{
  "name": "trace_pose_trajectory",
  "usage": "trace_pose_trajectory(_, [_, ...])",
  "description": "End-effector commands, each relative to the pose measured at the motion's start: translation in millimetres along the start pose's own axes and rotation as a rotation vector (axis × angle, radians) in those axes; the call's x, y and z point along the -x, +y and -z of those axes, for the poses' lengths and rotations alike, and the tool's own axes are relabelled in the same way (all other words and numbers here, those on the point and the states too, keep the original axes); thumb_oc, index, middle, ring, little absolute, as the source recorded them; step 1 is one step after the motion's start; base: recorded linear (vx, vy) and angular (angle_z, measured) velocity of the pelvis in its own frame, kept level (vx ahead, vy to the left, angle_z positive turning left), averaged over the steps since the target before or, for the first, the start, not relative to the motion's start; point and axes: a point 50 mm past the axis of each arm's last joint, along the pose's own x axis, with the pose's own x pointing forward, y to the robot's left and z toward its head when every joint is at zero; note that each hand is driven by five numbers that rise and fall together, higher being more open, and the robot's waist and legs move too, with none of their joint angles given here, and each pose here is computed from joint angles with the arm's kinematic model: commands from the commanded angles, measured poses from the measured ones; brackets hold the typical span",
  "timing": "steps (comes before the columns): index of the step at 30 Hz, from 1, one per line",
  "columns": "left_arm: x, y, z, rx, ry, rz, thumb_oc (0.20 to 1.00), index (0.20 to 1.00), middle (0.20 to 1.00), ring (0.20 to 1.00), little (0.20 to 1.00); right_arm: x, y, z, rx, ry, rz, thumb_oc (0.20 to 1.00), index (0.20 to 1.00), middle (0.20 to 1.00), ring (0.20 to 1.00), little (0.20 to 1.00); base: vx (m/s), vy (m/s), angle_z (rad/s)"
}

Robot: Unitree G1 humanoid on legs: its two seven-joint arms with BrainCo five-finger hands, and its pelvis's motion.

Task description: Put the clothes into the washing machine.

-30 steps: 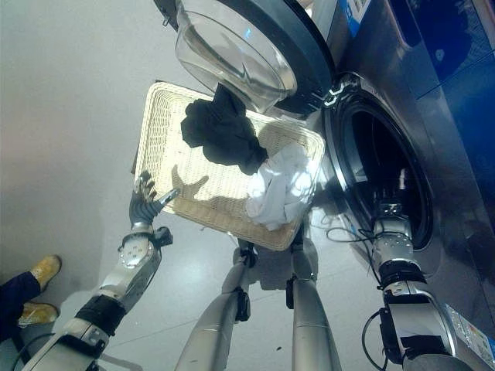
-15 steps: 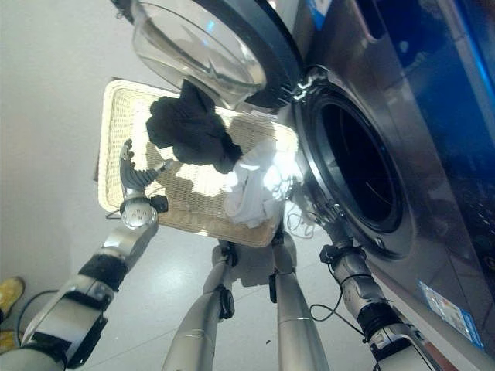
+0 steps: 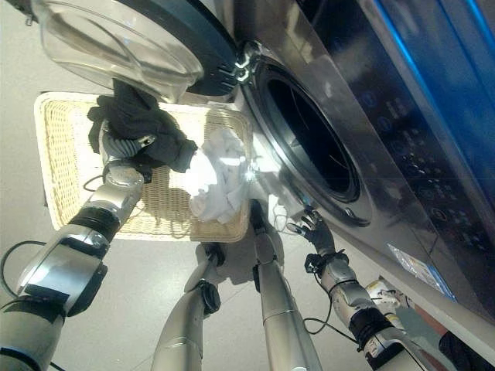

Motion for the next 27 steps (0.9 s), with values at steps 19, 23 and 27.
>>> trace_pose_trajectory(19, [-17.7, 36.8, 17.3, -0.398, 0.109, -0.059, 0.2, 0.2, 0.2, 0.2, 0.2, 14.3, 33.6, -25.3, 0.014, -0.143, -0.241, 1.0, 1.0, 1.0, 1.0, 1.0, 0.01, 0.043, -0.07])
trace_pose_trajectory(23, [-14.2, 31.5, 10.3, -0.233, 0.014, -0.105, 0.2, 0.2, 0.2, 0.2, 0.2, 19.9, 53.4, -42.5, 0.071, -0.242, -0.335, 1.0, 1.0, 1.0, 1.0, 1.0, -0.03, -0.041, 0.01])
trace_pose_trajectory(27, [-7.8, 23.4, 0.3, -0.142, -0.1, -0.106, 0.2, 0.2, 0.2, 0.2, 0.2, 23.4, 67.4, -55.9, 0.088, -0.297, -0.396, 1.0, 1.0, 1.0, 1.0, 1.0, -0.04, -0.063, 0.05])
